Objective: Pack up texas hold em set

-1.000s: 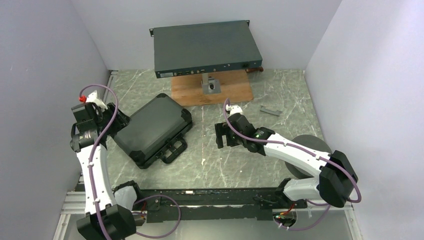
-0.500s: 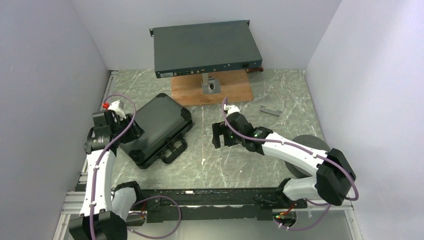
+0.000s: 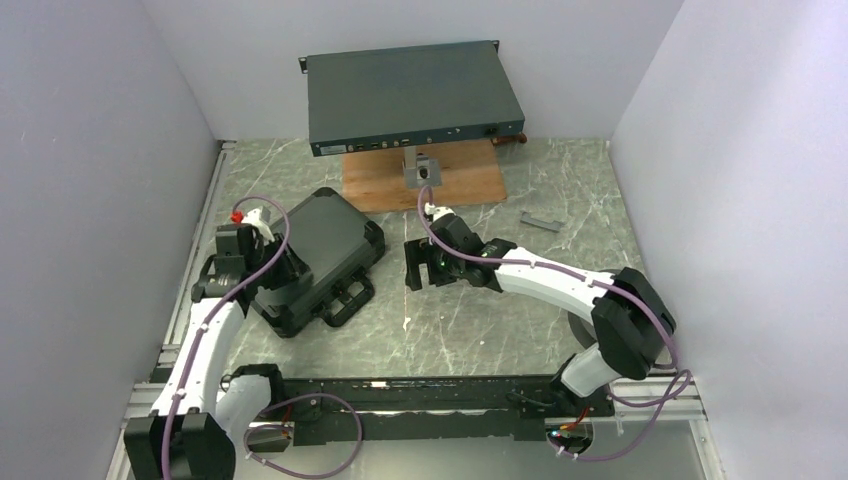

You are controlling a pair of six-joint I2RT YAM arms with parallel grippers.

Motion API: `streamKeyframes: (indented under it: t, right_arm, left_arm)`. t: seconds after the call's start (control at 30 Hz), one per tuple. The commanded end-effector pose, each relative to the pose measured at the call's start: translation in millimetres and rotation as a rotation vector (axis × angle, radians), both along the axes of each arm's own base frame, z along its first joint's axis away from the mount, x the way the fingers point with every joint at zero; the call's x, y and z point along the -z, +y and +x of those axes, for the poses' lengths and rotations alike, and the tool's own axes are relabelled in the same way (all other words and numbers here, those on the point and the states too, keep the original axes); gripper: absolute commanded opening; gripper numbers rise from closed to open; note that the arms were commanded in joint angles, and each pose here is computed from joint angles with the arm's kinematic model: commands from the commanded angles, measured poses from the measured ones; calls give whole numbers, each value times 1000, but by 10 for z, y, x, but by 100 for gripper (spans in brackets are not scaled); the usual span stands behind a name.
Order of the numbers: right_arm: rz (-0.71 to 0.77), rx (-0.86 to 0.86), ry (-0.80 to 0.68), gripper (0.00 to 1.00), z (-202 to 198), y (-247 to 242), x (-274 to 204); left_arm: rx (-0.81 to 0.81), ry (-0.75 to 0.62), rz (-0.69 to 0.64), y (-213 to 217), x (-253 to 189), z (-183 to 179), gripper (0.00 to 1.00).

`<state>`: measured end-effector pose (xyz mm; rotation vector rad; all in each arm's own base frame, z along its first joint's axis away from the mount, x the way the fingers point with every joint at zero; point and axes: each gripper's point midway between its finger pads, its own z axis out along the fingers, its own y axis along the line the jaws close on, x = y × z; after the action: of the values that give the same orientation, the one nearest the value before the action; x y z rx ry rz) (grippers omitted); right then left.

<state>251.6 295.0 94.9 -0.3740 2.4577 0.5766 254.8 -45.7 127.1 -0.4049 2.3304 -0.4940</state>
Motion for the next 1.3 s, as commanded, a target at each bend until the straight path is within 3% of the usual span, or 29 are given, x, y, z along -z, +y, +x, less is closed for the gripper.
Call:
streamKeyframes:
  t: [0.0,0.27,0.47,0.77,0.93,1.27]
  right_arm:
    - [60,1,-20,94,95,169,-178]
    - [93,-38,16,93,44,277,-115]
    - [238,-118,-31,93,-37,443,-288]
    - [392,-165,-51,93,-84,647,-495]
    - [465,-171,-90,92,-117,674,-576]
    - [445,-129,-31,90,-90,698,-482]
  left_arm:
    - [-33,67,-31,-94,187,-28,38]
    - [-215,175,-45,1,684,-253,29]
    - [-285,193,-82,9,943,-393,25]
    - [-327,108,-94,54,849,-417,21]
    - [-328,48,-103,59,792,-403,0]
    - [-413,83,-148,76,975,-497,0]
